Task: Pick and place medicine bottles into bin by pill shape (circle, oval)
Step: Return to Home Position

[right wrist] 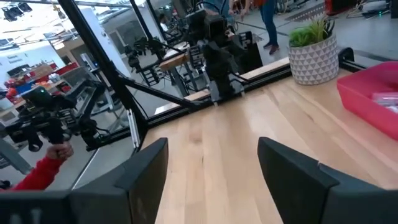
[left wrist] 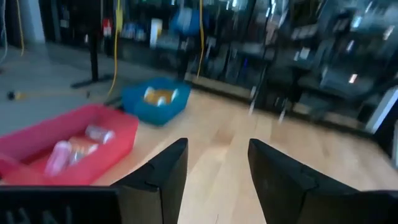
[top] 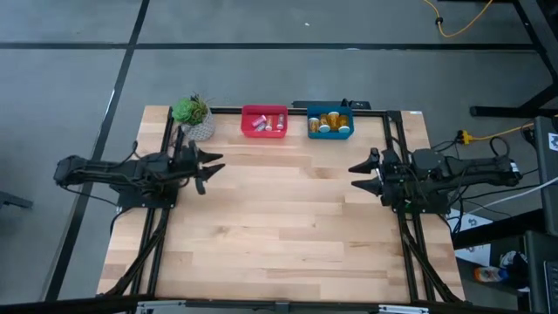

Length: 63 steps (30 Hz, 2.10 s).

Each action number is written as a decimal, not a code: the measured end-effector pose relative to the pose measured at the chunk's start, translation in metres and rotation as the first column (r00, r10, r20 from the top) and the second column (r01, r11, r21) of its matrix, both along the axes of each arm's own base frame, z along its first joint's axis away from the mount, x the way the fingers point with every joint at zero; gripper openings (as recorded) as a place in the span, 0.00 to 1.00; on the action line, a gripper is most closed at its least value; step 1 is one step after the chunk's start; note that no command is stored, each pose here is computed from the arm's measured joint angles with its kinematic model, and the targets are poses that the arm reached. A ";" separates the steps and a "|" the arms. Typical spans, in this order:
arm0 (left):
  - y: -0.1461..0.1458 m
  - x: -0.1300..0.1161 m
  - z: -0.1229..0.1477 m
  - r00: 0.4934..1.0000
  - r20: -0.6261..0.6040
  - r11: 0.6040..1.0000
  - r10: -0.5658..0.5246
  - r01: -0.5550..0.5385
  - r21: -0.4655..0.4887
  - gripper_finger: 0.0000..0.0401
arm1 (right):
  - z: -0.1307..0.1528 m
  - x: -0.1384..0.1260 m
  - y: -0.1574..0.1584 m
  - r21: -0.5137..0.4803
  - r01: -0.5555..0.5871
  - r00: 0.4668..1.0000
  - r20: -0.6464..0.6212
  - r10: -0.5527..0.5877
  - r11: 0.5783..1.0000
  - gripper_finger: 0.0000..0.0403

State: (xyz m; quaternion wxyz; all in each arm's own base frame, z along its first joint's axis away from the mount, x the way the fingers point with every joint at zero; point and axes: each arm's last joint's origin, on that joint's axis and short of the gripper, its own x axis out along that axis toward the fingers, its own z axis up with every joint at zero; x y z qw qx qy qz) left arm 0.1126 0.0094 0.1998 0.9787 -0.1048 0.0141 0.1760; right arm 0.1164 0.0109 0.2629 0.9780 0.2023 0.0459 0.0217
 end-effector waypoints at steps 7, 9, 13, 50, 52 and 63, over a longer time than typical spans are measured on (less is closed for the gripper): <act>0.000 -0.011 -0.014 0.997 0.074 1.000 -0.002 0.000 0.023 0.41 | -0.004 -0.001 0.000 -0.001 0.000 1.000 -0.004 0.000 1.000 0.62; -0.001 -0.012 -0.019 0.997 0.071 0.999 -0.027 0.025 0.029 0.41 | -0.004 -0.001 0.000 -0.003 -0.001 1.000 -0.004 0.001 1.000 0.62; -0.002 -0.013 -0.024 0.993 0.086 0.996 -0.086 0.083 0.038 0.41 | -0.004 -0.001 0.000 -0.028 -0.004 1.000 -0.003 0.004 1.000 0.62; -0.006 -0.014 -0.032 0.974 0.065 0.974 -0.217 0.212 0.078 0.41 | -0.098 -0.003 0.005 -0.270 -0.213 0.976 -0.015 0.217 0.939 0.62; -0.006 -0.014 -0.032 0.974 0.065 0.974 -0.217 0.212 0.078 0.41 | -0.101 -0.006 0.005 -0.281 -0.222 0.975 -0.046 0.218 0.934 0.62; -0.006 -0.014 -0.032 0.974 0.065 0.974 -0.216 0.211 0.078 0.41 | -0.100 -0.016 0.002 -0.421 -0.186 0.982 -0.056 0.179 0.888 0.62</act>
